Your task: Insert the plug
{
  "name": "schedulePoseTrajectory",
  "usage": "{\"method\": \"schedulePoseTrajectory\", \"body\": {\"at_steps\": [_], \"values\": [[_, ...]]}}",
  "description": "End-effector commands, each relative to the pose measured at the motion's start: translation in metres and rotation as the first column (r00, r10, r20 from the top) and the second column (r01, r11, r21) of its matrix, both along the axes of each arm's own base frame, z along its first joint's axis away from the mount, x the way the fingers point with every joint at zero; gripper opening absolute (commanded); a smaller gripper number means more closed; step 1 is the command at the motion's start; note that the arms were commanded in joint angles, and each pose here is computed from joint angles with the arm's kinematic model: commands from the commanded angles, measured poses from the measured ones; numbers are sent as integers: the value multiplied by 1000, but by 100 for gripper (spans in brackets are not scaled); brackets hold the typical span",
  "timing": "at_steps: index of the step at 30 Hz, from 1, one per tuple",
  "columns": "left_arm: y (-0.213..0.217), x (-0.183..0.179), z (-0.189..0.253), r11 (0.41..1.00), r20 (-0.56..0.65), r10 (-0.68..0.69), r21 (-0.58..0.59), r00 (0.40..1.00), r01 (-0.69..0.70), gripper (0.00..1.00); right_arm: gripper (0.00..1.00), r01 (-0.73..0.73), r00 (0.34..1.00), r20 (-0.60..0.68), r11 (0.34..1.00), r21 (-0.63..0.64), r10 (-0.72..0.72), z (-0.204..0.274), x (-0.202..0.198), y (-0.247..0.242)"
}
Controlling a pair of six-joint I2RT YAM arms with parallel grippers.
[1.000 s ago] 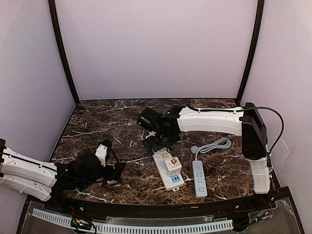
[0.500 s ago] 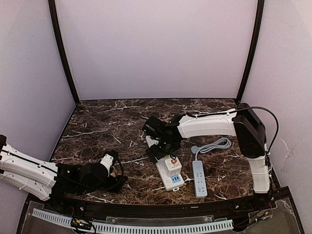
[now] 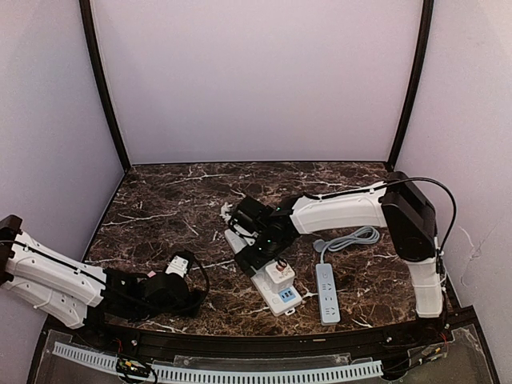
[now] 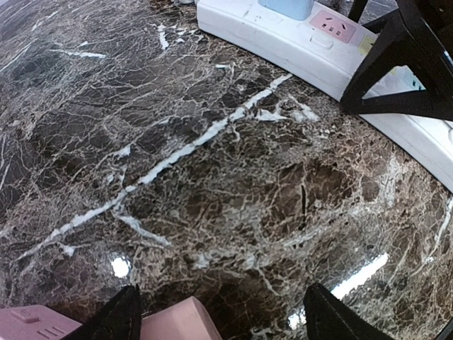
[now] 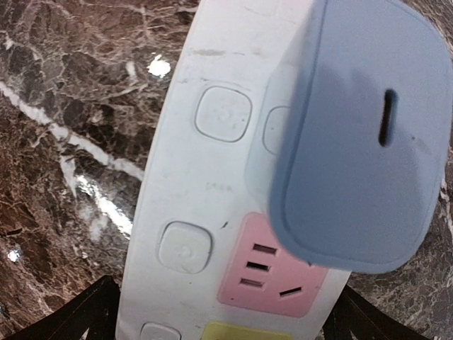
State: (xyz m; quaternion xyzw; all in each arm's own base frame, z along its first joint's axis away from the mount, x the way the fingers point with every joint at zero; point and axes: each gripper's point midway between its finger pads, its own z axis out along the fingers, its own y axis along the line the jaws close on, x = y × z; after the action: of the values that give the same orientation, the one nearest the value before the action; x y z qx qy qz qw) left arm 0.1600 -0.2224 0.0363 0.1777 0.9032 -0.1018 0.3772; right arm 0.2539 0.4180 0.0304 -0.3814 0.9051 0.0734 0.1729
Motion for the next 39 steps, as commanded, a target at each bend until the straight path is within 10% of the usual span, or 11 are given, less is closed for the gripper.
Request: {"method": "schedulePoseTrajectory", "body": {"at_steps": [1,39], "values": [[4,-6,-11,999,-50,5,39,999,-3,78,97,-79,997,18,995,57,78,7,-6,22],[38,-29,-37,989,-180,118,110,976,-99,64,99,105,974,162,948,301,-160,113,-30,-55]]}}
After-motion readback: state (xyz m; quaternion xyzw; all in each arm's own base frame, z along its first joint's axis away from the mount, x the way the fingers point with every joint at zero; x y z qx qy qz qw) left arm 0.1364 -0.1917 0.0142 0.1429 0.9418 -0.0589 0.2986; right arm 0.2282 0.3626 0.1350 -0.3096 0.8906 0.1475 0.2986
